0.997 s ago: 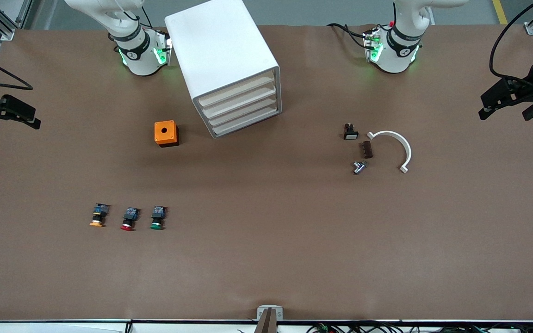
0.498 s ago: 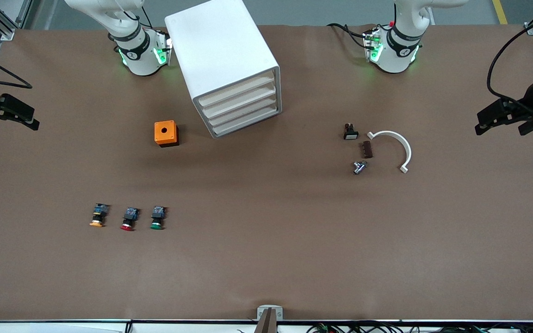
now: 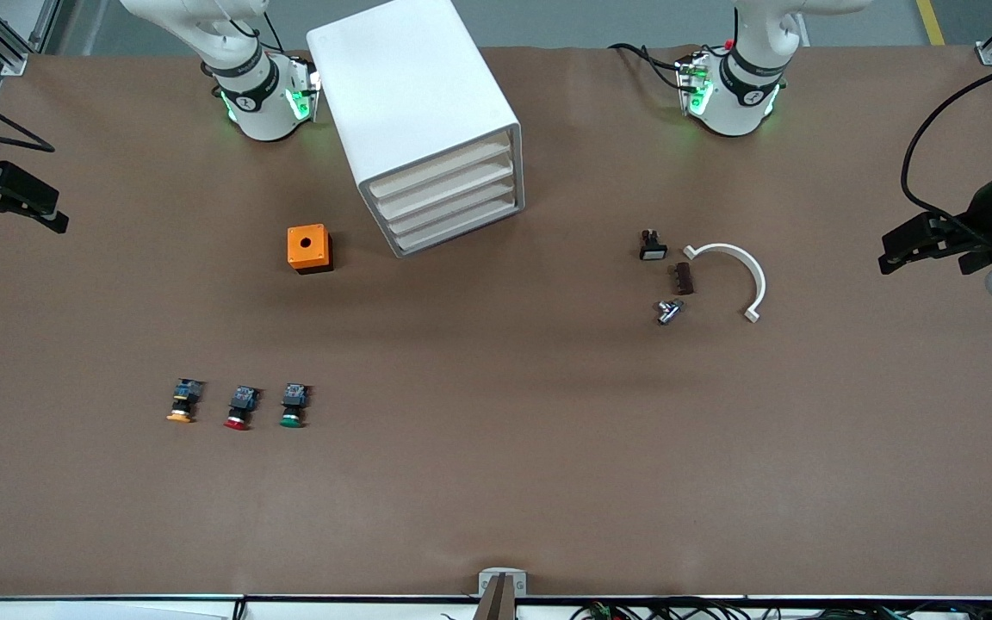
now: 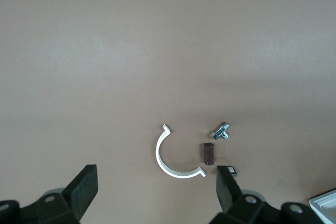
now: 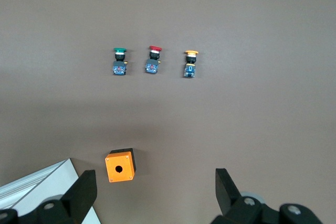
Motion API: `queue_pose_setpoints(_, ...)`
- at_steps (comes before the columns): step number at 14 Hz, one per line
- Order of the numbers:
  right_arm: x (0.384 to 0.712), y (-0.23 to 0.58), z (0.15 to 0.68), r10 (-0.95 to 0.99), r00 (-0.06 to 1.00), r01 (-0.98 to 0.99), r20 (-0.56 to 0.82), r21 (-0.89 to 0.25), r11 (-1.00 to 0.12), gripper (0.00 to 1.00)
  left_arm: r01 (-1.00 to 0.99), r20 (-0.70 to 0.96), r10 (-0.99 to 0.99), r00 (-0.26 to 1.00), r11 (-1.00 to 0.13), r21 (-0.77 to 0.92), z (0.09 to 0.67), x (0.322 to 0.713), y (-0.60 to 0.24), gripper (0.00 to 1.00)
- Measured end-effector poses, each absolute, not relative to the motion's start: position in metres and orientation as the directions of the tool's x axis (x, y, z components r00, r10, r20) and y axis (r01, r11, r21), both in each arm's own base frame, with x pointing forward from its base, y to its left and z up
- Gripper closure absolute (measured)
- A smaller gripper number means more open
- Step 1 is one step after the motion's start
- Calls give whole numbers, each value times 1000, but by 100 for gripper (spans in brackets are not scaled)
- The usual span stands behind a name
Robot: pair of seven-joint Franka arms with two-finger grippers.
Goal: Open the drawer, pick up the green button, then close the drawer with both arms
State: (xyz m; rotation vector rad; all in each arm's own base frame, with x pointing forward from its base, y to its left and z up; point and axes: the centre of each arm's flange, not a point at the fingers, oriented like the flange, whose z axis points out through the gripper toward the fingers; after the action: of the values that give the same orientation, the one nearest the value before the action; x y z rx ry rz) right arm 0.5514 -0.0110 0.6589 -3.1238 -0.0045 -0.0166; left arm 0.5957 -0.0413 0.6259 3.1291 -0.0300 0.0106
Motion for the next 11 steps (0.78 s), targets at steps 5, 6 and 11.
queue_pose_setpoints(5,550,-11,658,2,1000,2,2,-18,-1000,0,-20,8,-19,1000,-1000,22,627,596,-38,0)
queue_pose_setpoints(6,550,-11,658,2,1000,2,1,-18,-1000,0,-20,8,-20,1000,-1000,24,627,596,-38,0)
queue_pose_setpoints(11,550,-11,659,3,1000,3,2,-24,-1000,0,-14,14,-14,1000,-1000,25,631,596,-35,0)
